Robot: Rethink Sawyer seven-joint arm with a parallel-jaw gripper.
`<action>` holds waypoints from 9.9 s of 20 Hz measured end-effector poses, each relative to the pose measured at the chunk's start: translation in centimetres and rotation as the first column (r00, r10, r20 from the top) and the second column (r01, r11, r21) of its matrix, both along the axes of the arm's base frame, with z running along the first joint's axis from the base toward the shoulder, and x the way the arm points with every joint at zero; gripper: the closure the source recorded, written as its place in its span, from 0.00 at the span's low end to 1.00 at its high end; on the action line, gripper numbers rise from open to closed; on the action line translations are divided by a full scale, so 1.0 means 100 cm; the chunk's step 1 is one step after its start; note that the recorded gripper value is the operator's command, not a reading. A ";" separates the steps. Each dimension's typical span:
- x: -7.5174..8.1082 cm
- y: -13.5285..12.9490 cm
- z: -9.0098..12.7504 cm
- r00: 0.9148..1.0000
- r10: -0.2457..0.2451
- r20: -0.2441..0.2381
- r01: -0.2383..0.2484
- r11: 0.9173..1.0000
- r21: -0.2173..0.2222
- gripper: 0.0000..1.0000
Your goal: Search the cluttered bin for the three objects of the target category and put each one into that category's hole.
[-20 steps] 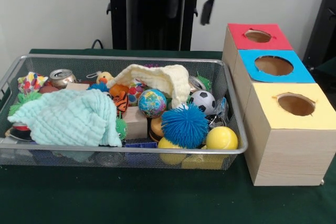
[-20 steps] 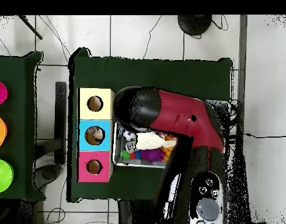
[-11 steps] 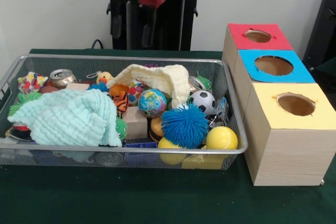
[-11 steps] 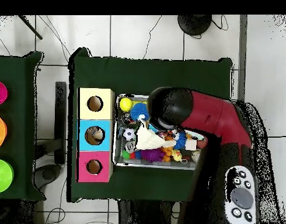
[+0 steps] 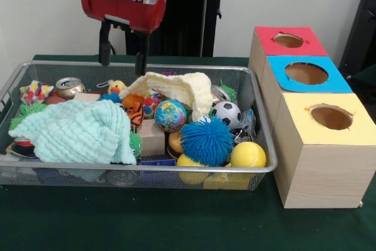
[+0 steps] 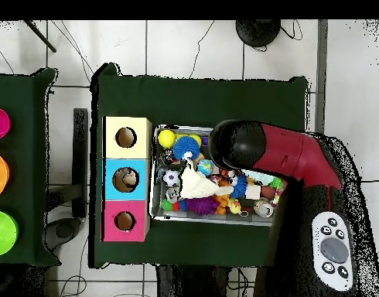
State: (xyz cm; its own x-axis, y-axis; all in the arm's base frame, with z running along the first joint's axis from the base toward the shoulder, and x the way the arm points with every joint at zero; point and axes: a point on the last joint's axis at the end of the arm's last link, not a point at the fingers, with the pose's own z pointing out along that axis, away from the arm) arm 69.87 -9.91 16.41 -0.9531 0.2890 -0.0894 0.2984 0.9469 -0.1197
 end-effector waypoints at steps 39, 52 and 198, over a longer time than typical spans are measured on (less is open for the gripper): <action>-0.032 0.095 -0.061 0.986 0.169 0.002 -0.169 0.982 0.085 0.00; -0.047 0.164 -0.069 0.963 0.271 -0.002 -0.270 0.959 0.090 0.00; -0.096 0.202 -0.149 0.952 0.304 0.040 -0.307 0.945 0.112 0.00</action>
State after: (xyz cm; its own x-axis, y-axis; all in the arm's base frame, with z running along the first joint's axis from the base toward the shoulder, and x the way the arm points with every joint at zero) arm 60.23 10.25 1.48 -0.9955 -0.0061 -0.0945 -0.0061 1.0000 -0.0004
